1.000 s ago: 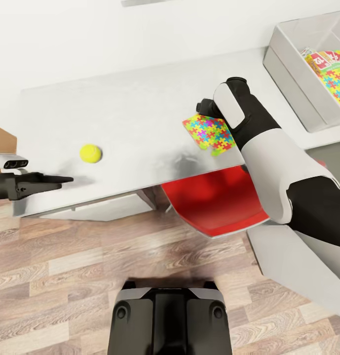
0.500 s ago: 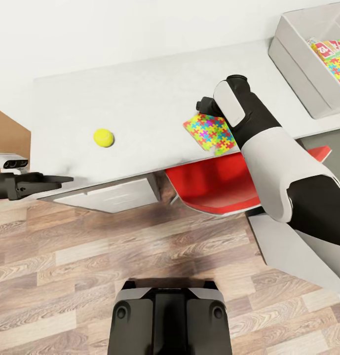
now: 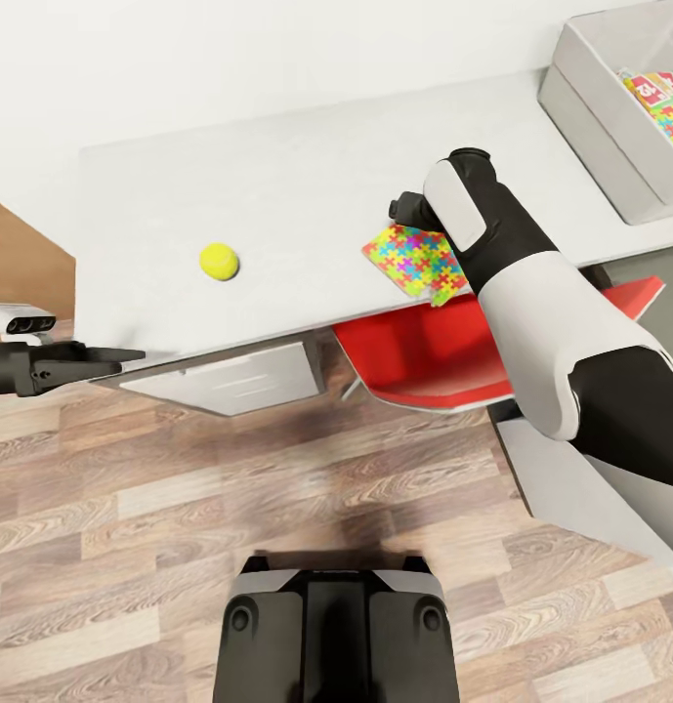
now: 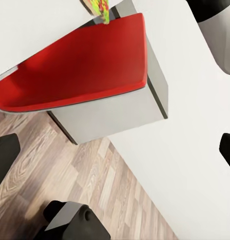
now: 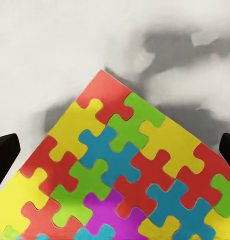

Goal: Put all the toys in the child's room - the three board games (two on the bed and one on the table), the two jigsaw puzzles on the table, and the tennis ball on the table - inside the toy box on the table in the child's room.

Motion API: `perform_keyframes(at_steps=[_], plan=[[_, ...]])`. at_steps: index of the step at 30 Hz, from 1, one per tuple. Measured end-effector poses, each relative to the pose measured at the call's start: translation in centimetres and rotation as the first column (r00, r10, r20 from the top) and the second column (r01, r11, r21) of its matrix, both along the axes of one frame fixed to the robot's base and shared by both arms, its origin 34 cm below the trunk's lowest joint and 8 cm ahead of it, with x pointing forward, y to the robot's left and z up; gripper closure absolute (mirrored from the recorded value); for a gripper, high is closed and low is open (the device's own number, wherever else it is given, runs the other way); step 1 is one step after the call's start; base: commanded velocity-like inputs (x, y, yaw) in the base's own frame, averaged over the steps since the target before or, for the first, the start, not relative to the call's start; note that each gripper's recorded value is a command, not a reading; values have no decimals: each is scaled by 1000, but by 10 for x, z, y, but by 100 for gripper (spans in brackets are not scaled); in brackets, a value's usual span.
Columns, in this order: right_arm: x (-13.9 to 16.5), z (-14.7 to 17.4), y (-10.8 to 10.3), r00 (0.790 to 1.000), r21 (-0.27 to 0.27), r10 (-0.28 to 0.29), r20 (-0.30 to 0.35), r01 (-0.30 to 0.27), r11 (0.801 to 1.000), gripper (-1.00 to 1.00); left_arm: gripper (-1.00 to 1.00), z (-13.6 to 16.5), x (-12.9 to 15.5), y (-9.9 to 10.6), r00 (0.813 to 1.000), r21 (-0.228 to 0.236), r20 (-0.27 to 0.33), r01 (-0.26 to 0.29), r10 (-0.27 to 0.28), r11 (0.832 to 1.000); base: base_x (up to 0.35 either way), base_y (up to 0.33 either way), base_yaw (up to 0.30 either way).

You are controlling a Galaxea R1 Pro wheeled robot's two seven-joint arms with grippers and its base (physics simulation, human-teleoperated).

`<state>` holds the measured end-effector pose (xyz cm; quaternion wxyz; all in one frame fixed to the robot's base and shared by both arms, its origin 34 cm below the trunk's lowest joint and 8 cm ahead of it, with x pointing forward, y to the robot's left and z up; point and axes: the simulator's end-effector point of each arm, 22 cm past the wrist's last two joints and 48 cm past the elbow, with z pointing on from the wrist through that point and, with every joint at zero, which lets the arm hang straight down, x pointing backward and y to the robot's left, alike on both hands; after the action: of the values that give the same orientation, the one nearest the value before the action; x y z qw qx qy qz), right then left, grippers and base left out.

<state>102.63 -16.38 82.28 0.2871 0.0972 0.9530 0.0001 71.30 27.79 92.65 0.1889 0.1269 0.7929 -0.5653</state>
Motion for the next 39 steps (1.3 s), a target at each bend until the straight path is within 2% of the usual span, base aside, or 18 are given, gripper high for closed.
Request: perform_keyframes(at_steps=[12,39], plan=[[0,0,0,1000,1,0,0,0,1000,-100,-100,0,0,0,1000,-1,0,0,0,1000,-57,116,0],[1,1,-1,1000,1,-3,3,3,1000,-100,-100,1,0,0,1000,-1,1,0,0,1000,-36,22,0]])
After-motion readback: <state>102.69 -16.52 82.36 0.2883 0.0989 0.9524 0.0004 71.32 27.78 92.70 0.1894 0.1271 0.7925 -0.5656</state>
